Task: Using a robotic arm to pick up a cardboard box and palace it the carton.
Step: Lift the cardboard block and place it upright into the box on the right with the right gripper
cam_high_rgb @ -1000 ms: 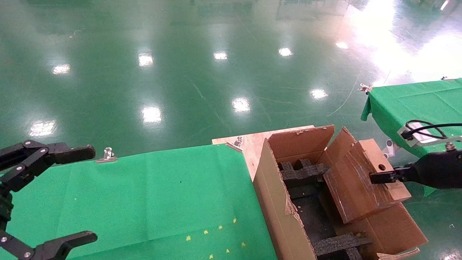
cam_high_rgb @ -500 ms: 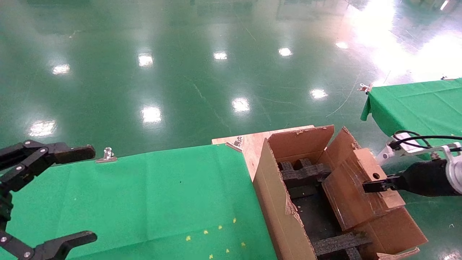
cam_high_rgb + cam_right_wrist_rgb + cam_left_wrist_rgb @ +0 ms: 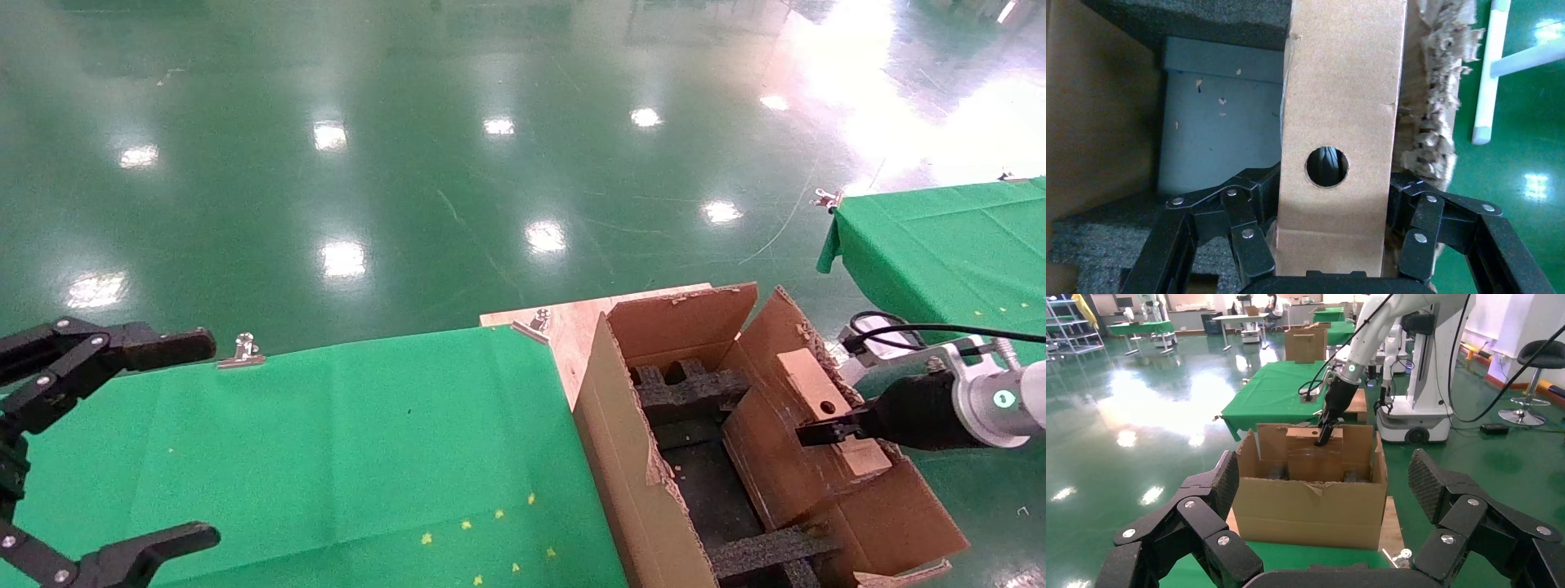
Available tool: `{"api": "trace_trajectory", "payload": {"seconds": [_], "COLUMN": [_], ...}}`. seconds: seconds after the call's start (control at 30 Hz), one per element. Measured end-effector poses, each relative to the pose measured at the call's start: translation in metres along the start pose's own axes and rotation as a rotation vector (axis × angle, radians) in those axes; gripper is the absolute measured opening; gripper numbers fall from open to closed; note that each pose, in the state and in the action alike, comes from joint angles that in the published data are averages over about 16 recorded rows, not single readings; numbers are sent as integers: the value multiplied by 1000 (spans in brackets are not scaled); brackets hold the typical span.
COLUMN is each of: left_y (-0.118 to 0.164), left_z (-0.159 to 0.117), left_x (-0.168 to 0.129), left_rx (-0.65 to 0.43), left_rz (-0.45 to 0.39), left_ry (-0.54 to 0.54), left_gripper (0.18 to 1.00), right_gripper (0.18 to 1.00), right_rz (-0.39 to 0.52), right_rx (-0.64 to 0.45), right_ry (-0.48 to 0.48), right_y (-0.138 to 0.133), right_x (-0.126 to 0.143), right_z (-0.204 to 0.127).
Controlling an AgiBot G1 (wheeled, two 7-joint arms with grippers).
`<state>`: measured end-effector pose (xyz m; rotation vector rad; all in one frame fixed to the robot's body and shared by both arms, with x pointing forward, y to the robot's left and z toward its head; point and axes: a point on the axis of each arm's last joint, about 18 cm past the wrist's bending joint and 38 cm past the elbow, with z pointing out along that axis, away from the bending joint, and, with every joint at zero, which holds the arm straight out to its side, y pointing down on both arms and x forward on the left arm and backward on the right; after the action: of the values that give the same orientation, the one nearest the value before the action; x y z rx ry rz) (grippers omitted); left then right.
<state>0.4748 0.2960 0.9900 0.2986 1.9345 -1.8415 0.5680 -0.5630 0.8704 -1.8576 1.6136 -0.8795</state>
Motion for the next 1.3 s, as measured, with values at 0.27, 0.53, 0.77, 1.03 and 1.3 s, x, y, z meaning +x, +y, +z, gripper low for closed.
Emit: {"api": "trace_trajectory", "payload": {"seconds": [0.27,0.53,0.77,1.03,1.3], "left_y": [0,0,0,0,0], "left_z": [0,0,0,0,0], "left_x": [0,0,0,0,0], "left_rx": [0,0,0,0,0], "left_rz": [0,0,0,0,0], "left_ry": [0,0,0,0,0], "left_gripper": [1001,1001,1001,1001,1001], "right_gripper": [293,292,290,287,285], "right_rz": [-27,-41,-50,-70,-89], "right_rx": [-15,-30,-49,-75,-100], "right_ry": [5,4,6,14,18], "right_y": [-1,0,5,11,15], "right_x": [-6,-11,-14,-18,-24], "right_z": [17,32,44,59,75]}}
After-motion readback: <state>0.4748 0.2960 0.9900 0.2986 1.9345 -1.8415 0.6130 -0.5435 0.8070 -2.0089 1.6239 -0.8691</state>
